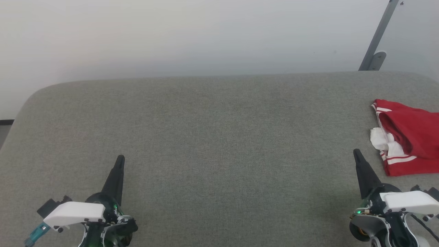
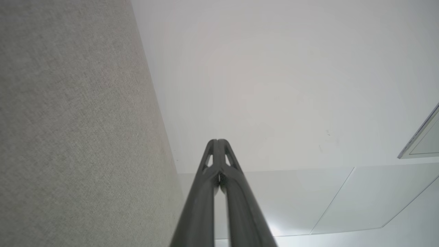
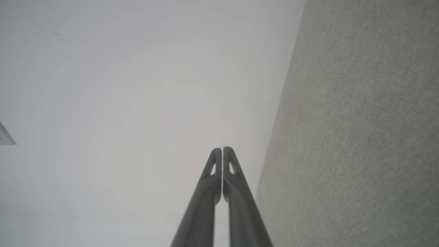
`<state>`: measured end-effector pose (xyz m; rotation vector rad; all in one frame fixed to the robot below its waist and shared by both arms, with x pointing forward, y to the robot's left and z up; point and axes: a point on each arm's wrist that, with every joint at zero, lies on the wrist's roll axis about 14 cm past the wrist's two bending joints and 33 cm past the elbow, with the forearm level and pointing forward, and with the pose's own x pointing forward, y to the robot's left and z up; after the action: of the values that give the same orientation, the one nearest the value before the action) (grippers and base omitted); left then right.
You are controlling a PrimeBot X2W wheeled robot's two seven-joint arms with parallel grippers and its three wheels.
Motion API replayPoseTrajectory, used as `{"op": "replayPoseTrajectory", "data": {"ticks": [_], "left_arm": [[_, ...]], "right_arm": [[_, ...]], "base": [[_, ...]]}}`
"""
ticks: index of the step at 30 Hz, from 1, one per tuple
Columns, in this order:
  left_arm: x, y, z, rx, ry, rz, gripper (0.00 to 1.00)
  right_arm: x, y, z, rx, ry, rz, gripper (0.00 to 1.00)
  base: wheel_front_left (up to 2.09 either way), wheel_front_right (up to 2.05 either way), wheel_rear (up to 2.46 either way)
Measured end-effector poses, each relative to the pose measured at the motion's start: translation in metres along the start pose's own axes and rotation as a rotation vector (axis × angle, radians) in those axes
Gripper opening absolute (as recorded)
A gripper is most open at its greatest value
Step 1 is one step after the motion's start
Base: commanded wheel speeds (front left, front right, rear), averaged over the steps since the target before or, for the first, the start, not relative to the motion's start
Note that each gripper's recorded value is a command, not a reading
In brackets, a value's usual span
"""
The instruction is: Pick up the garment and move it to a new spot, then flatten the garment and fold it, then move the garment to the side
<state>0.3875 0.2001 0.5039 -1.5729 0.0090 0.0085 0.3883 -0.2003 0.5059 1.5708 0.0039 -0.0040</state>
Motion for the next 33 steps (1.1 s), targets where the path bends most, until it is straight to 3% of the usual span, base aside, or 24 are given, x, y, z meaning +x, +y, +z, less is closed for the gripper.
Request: {"op": "replayPoseTrajectory", "data": {"ticks": [33], "left_arm": [[0.0000,0.0001,-0.0002,0.000,0.000,0.000,0.00]], "right_arm": [[0.0000,0.0000,-0.0001,0.000,0.000,0.000,0.00]], "base": [[0.00,0.00,0.00]]}}
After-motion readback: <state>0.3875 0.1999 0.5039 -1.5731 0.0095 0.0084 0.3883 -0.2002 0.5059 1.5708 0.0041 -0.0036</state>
